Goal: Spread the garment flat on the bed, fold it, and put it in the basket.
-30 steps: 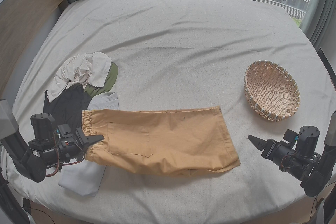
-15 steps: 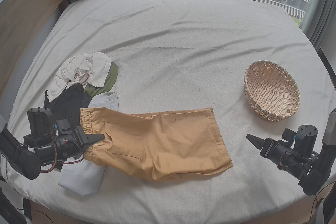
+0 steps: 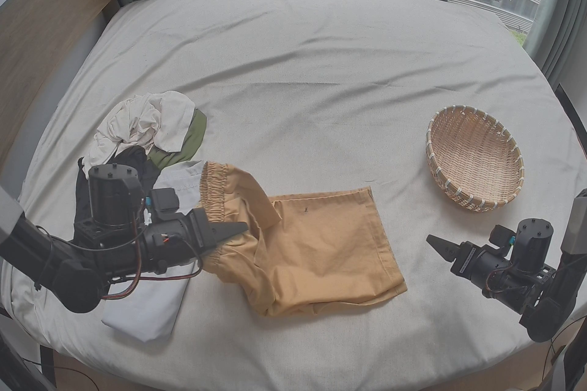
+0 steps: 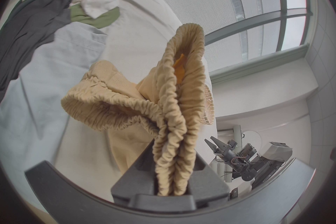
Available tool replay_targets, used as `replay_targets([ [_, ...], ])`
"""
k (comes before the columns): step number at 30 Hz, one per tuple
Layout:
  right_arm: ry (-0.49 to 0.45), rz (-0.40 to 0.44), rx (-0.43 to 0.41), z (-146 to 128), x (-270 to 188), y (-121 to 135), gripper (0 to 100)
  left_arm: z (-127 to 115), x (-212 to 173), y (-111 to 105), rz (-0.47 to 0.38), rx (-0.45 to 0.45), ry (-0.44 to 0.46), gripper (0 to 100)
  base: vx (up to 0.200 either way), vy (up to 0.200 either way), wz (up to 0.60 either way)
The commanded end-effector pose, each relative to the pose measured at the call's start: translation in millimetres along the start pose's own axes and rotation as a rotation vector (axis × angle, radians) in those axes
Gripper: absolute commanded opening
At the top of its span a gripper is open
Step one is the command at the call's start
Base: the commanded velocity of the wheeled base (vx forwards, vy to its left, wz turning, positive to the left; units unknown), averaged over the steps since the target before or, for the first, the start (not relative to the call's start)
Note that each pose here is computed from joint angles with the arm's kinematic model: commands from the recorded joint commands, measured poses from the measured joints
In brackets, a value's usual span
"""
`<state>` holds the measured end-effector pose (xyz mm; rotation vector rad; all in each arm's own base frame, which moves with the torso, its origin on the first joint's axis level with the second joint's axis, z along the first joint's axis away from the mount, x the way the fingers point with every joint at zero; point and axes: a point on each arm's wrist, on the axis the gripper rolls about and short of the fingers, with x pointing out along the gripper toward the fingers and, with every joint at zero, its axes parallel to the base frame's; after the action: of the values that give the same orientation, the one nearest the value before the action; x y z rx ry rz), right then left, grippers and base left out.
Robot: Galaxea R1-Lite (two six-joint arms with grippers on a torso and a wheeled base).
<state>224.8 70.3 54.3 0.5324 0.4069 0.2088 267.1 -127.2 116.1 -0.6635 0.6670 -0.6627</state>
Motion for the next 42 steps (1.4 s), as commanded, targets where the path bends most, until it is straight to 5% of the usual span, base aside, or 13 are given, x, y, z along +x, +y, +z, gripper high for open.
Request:
replay_targets([
  [1, 0.005, 0.018, -0.005, -2, 2, 4, 100, -13, 31, -14, -0.025, 0.030, 0.049, 0, 0.000, 0.000, 0.00],
  [17, 0.002, 0.020, 0.001, -1, 0, 5, 100, -46, 104, -27, -0.061, 0.077, 0.138, 0, 0.000, 0.000, 0.00],
  [34, 0.000, 0.022, 0.003, -1, 1, 5, 100, -46, 125, -21, -0.052, 0.072, 0.130, 0, 0.000, 0.000, 0.00],
  [35, 0.000, 0.022, 0.003, -1, 1, 5, 100, -44, 126, -22, -0.050, 0.074, 0.120, 100, 0.000, 0.000, 0.00],
  [42, 0.004, 0.019, 0.010, -1, 0, 5, 100, -45, 132, -27, -0.035, 0.079, 0.090, 100, 0.000, 0.000, 0.00],
])
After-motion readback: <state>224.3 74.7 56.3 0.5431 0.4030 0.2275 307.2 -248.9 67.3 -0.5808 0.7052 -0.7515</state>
